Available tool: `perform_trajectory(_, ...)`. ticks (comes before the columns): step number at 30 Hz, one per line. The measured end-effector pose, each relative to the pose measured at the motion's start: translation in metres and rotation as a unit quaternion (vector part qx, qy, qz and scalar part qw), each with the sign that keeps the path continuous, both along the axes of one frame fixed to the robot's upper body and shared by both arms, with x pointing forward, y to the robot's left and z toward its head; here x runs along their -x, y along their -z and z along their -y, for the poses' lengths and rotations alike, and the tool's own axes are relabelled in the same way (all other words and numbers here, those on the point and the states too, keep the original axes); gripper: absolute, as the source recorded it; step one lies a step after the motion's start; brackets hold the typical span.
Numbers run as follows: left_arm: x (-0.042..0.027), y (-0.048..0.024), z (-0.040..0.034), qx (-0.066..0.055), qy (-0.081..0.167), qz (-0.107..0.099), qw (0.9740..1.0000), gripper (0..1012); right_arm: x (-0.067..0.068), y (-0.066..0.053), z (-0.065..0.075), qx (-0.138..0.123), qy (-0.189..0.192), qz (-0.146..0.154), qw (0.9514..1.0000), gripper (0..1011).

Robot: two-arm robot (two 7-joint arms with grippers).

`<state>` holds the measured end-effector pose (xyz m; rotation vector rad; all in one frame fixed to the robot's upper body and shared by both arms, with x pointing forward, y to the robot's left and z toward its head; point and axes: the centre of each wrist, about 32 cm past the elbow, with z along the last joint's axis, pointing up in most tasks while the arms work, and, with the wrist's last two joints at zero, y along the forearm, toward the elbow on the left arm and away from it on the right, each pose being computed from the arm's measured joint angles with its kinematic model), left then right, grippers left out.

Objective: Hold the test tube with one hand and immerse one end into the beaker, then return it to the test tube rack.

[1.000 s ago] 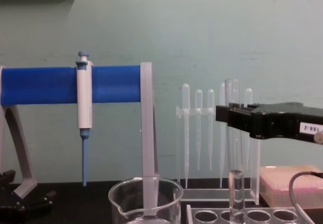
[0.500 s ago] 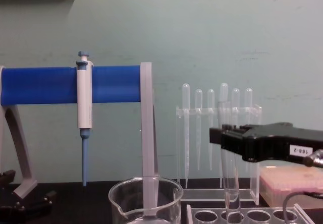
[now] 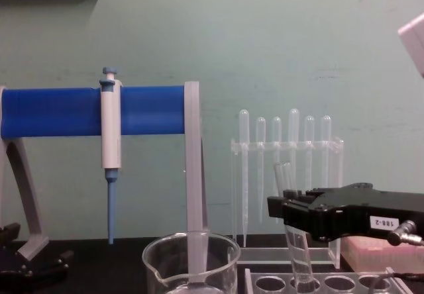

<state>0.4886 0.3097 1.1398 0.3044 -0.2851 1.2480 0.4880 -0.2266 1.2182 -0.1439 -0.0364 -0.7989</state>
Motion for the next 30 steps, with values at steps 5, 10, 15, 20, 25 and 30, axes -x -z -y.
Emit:
perform_trajectory(5,0.0000,0.0000,0.0000,0.000,0.000,0.000,1.0000,1000,-0.001,-0.001,-0.001,0.012,-0.003,-0.004,0.9999,256)
perform_trajectory(10,0.0000,0.0000,0.0000,0.000,0.000,0.000,1.0000,1000,0.000,-0.003,-0.002,0.019,-0.002,-0.007,0.9998,422)
perform_trajectory(15,0.0000,0.0000,0.0000,0.000,0.000,0.000,1.0000,1000,0.008,-0.004,0.004,0.024,0.010,-0.011,0.9996,586)
perform_trajectory(20,0.0000,0.0000,0.0000,0.000,0.000,0.000,1.0000,1000,0.024,-0.003,0.016,0.027,0.030,-0.024,0.9989,726)
perform_trajectory(25,0.0000,0.0000,0.0000,0.000,0.000,0.000,1.0000,1000,0.037,0.003,0.037,0.026,0.065,-0.034,0.9970,892)
perform_trajectory(30,0.0000,0.0000,0.0000,0.000,0.000,0.000,1.0000,1000,0.044,0.013,0.057,0.015,0.121,-0.025,0.9922,998)
